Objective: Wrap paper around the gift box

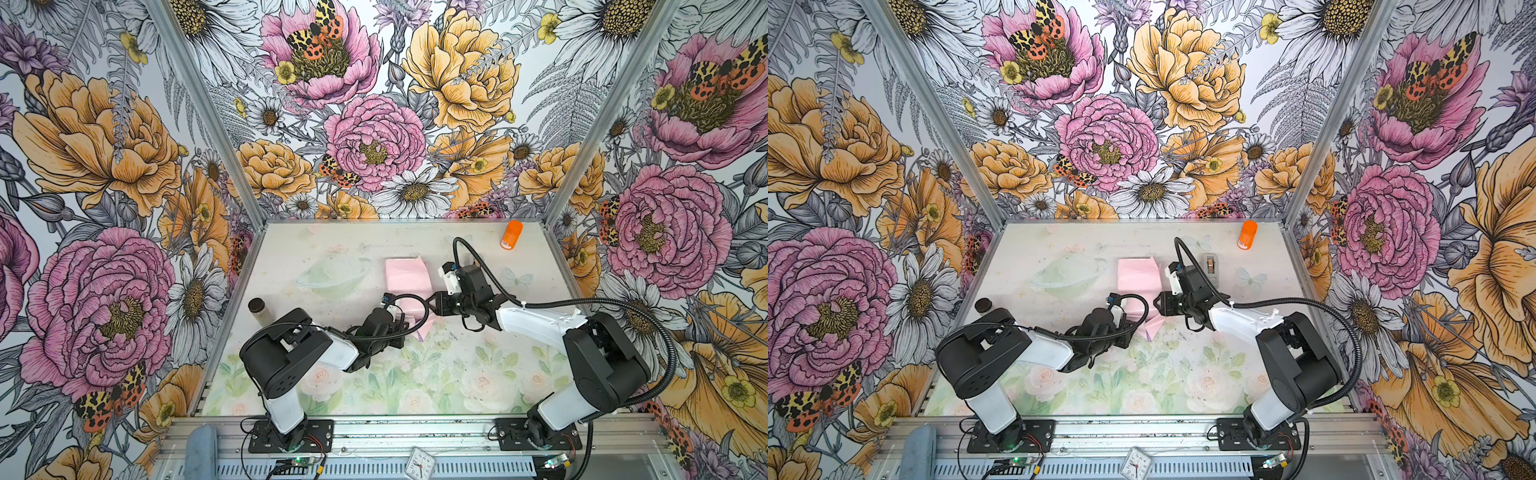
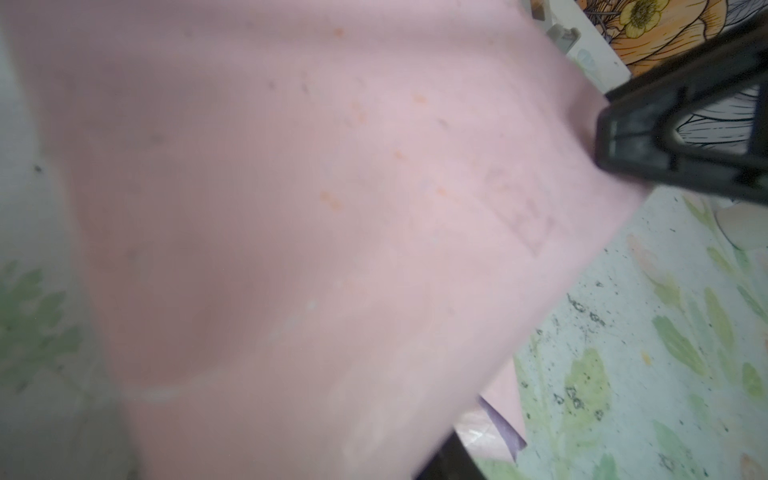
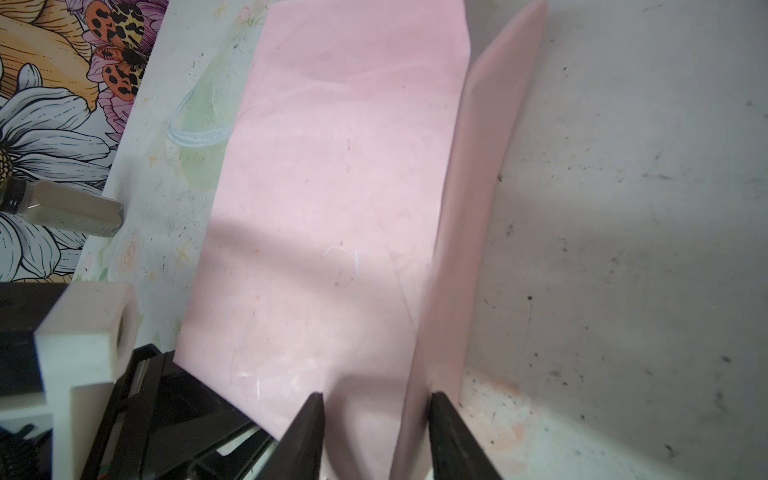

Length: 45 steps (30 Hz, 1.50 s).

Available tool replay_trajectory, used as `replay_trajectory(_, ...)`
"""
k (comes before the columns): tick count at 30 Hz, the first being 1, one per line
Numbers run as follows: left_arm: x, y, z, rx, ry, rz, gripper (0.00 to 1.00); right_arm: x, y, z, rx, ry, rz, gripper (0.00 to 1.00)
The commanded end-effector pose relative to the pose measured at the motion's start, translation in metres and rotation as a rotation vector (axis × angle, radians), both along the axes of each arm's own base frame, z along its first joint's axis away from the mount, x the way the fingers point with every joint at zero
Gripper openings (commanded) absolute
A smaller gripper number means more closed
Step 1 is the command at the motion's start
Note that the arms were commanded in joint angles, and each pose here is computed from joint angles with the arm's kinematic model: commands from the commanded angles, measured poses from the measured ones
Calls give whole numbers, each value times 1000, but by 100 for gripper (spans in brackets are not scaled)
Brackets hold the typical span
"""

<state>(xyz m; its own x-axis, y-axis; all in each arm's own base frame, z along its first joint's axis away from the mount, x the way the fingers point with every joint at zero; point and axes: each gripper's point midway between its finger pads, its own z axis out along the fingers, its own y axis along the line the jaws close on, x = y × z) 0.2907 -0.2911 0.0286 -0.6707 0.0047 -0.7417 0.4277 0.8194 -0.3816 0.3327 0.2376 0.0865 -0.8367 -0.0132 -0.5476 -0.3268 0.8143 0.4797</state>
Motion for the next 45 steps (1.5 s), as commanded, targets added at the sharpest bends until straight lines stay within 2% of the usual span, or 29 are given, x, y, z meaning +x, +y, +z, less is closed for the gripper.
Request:
replay_trajectory(1, -1, -3, -3, 11, -8, -7, 30, -5, 0, 7, 14, -17, -3, 44)
replay_trajectory(7, -2, -2, 1, 12, -19, -6, 30, -16, -10, 44, 59, -95, -35, 43)
replay_trajectory(14, -2, -4, 2, 8, -23, -12, 31, -56, -3, 60, 160, -138, -61, 25)
replay_trajectory(18, -3, -5, 1, 8, -19, -15, 30, -73, 7, 46, 238, -117, -94, 17)
replay_trajectory(27, -4, -6, 1, 10, -18, -22, 30, -81, 25, 1, 198, -56, -102, 6)
replay_trajectory(38, -4, -6, 3, 9, -25, -22, 30, -69, 54, -28, 190, -9, -86, 2)
replay_trajectory(45, -3, -5, 2, 15, -28, -20, 30, -58, 45, -40, 156, -25, -169, 3)
